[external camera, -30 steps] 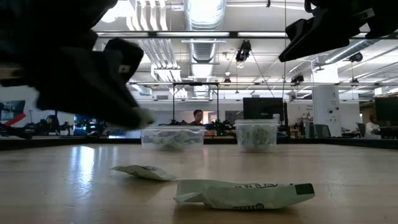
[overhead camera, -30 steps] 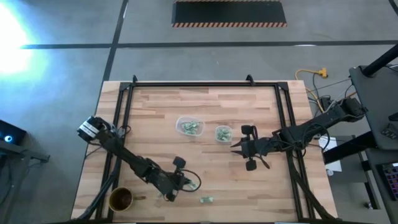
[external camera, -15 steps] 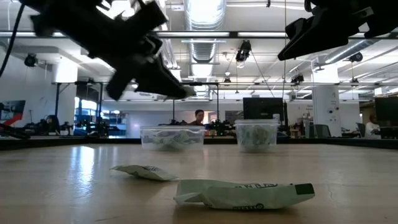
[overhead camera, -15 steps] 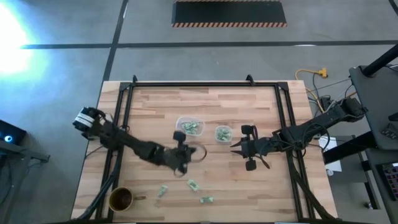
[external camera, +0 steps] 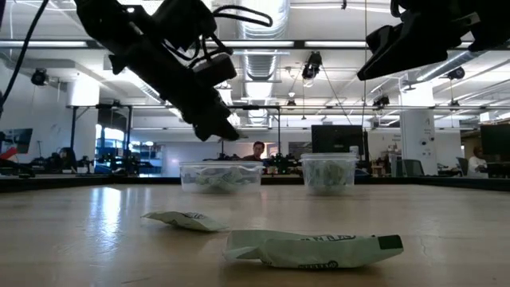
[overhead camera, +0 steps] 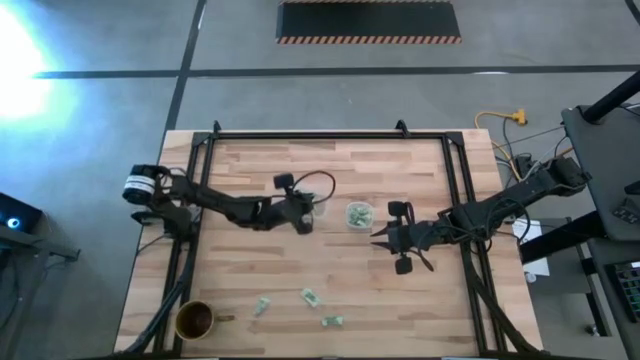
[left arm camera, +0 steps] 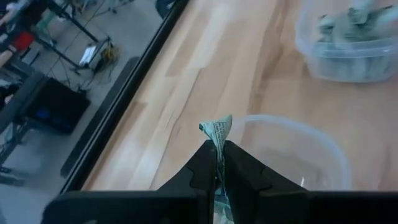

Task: Pick and place items into bin
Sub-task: Put the green stevia packet into the left transparent bin

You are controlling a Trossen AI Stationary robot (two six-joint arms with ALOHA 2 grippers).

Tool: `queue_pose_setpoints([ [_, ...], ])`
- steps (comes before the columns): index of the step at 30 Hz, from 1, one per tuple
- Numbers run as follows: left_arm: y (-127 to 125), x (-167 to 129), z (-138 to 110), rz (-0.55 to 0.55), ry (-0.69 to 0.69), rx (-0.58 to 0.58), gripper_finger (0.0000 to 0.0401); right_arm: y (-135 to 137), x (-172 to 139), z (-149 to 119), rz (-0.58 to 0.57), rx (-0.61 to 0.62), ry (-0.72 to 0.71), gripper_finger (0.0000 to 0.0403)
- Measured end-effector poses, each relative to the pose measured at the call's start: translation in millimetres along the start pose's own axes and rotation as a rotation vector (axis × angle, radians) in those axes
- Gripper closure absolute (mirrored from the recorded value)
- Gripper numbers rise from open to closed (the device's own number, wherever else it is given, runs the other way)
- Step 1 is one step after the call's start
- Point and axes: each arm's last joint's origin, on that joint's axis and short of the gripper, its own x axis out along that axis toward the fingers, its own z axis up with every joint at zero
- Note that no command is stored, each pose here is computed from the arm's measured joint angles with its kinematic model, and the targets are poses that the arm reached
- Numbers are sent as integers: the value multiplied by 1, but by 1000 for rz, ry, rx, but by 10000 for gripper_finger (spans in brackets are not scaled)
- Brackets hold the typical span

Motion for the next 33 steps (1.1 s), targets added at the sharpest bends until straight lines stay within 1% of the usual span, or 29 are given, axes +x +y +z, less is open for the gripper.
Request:
queue_pose_setpoints([
  [3,3,1,-3,5,32,-6,390,0,0,-1,0,-4,5,330],
  [7,3,1,-8,-1,76,20,384,0,1,-3,0,-5,7,330],
  [11,2,1,-12,-6,104,42,355,0,1,-3,0,-4,8,330],
  [16,3,-2,-9,-6,92,11,309,0,1,-3,0,-2,8,330],
  [18,4,-7,-7,-21,87,8,295,0,1,-3,0,-2,8,330],
  [20,5,-14,-4,-68,92,-4,285,0,1,-4,1,-2,10,330],
  [22,8,-24,-5,-127,128,-14,280,0,1,-5,2,-4,15,330],
  [26,13,-49,-4,-262,189,-92,278,1,2,-7,2,-6,20,330],
  [28,12,-61,-3,-346,204,-129,278,1,2,-8,1,-6,20,330],
  [30,8,-74,-6,-428,232,-139,278,1,2,-8,1,-5,18,330],
  [33,-2,-90,-5,-528,234,-155,278,1,2,-8,1,2,12,330],
])
